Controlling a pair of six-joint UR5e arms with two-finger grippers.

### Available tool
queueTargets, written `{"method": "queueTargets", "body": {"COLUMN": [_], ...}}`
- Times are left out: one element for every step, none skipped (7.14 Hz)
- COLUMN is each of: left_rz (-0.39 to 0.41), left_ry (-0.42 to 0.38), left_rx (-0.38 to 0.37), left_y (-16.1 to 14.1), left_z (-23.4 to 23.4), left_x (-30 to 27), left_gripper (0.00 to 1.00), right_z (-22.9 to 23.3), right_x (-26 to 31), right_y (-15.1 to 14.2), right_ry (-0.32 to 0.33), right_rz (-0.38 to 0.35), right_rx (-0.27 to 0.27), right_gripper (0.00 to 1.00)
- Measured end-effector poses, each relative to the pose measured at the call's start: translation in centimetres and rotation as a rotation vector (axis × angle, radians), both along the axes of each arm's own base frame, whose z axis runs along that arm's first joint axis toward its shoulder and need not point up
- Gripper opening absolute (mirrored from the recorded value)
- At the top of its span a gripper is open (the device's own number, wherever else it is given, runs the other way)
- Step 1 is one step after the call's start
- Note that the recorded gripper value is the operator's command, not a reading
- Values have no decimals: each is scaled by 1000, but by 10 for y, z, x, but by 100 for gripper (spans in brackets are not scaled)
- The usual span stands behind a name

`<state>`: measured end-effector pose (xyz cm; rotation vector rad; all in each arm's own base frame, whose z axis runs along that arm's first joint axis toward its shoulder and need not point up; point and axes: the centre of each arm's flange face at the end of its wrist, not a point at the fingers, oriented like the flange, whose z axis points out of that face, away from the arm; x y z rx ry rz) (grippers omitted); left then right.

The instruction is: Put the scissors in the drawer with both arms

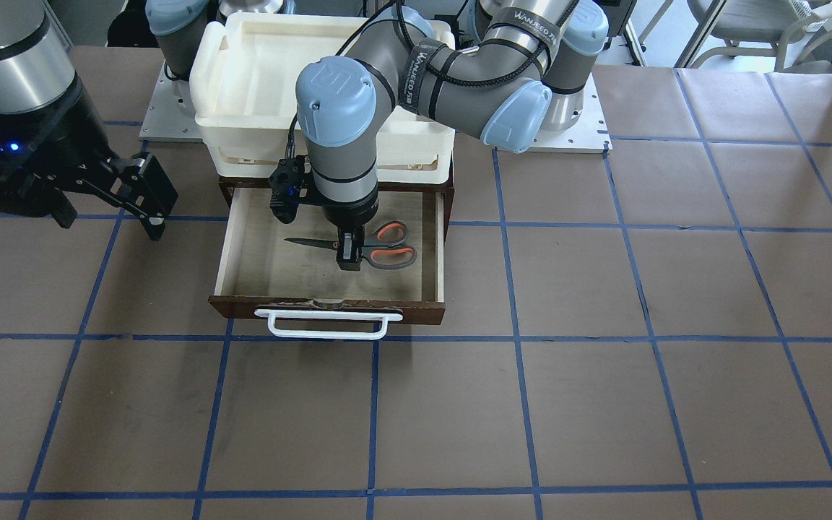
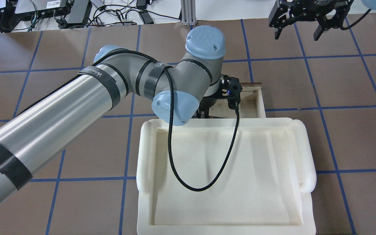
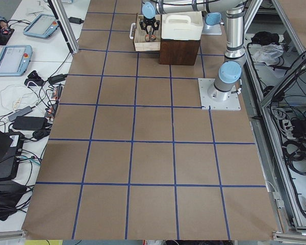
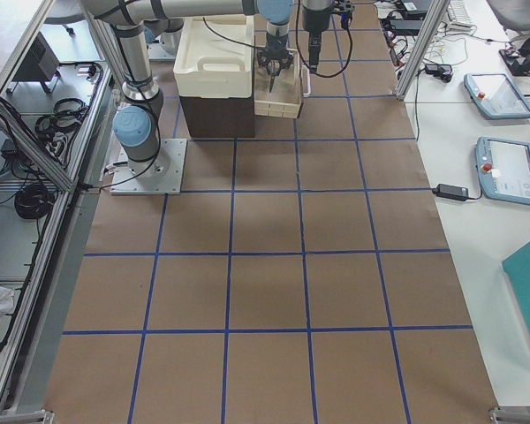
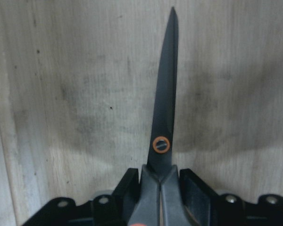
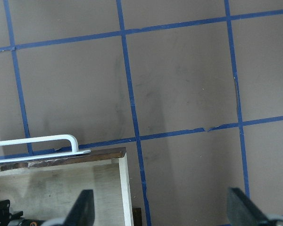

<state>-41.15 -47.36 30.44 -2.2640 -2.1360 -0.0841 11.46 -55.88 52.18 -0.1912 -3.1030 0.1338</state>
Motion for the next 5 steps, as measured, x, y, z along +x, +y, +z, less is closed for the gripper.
{"method": "queueTargets", "body": {"left_rz": [-2, -4, -6, -7, -8], "left_ry": [-2, -5, -6, -4, -3], "left_rx": [5, 8, 9, 10, 10], "left_y": [1, 3, 5, 6, 6], "left_z": [-3, -6, -8, -9, -10], "left_x": [-1, -2, -3, -3, -4], "left_gripper": [0, 0, 12, 19, 22], "right_z": [-2, -4, -5, -5, -5], "right_x": [0, 0, 1, 2, 2], "right_y": [1, 3, 4, 5, 6], "right_ry": [-2, -4, -6, -6, -5], "right_rz": [1, 1, 2, 3, 3], "right_rx": [4, 8, 10, 11, 12], "right_gripper": [100, 100, 100, 100, 100]}}
